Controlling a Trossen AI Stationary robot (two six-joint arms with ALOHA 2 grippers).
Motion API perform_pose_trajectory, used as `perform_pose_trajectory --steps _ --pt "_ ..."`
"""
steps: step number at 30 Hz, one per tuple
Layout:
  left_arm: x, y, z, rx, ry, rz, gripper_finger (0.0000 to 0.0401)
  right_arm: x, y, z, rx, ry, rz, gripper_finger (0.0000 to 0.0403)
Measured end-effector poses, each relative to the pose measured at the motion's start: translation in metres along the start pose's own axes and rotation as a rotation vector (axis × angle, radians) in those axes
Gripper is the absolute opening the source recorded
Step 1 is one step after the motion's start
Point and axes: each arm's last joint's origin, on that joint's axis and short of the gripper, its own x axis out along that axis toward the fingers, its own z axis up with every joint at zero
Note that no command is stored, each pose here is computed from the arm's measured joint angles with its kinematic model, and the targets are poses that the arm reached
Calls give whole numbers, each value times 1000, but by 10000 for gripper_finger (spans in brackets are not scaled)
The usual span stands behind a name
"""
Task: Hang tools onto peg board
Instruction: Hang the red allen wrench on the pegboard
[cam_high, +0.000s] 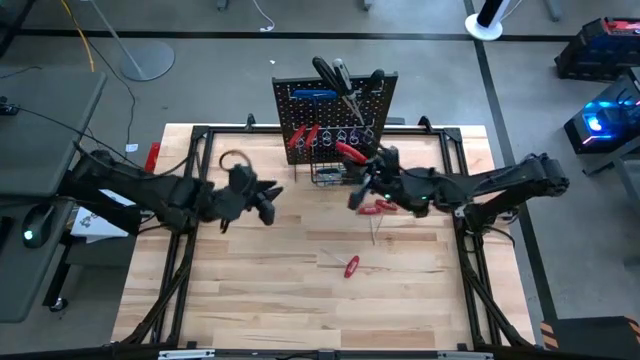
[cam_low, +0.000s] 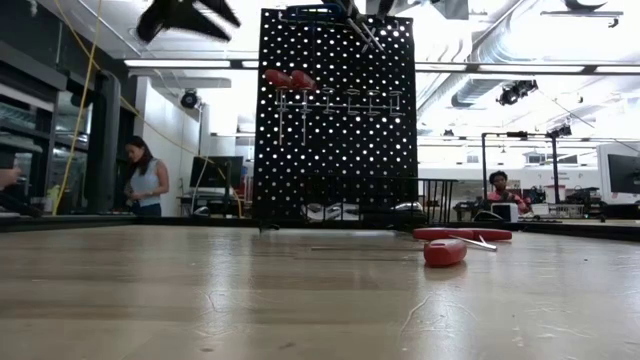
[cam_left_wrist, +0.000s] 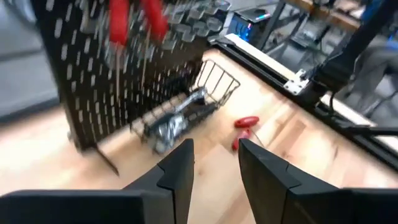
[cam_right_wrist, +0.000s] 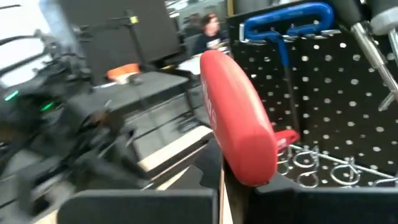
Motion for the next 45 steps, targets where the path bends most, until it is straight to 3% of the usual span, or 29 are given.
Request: perform_pose_trajectory --steps 4,8,10,13,15,18,24,27,32,42,45 --pt "0 9 -32 -132 -11 -40 119 24 13 -13 -83 -12 -123 0" --pt "2 11 -47 -181 -11 -83 120 56 22 -10 -203 -25 -228 0" --pt "1 10 -47 -171 -7 -98 120 69 24 -2 -250 -30 -227 0" --pt "-1 8 -47 -122 -9 -117 120 85 21 12 -293 1 -139 0" --pt "-2 5 -47 -89 0 -154 120 92 15 18 -323 60 -79 0" --pt "-7 1 -50 -58 22 -203 120 100 -5 24 -363 139 -83 0" --pt "-22 -7 -59 -44 39 -269 120 99 -50 40 -300 107 9 0" --pt "-30 -10 -63 -55 13 -267 120 104 -64 36 -279 50 106 0" --pt "-35 -12 -64 -75 -15 -256 120 106 -74 20 -323 78 126 0" --pt "-35 -12 -64 -88 -28 -251 120 86 -39 4 -339 63 -85 0" --pt "-35 -12 -64 -92 -29 -253 120 78 -28 -1 -285 48 -172 0"
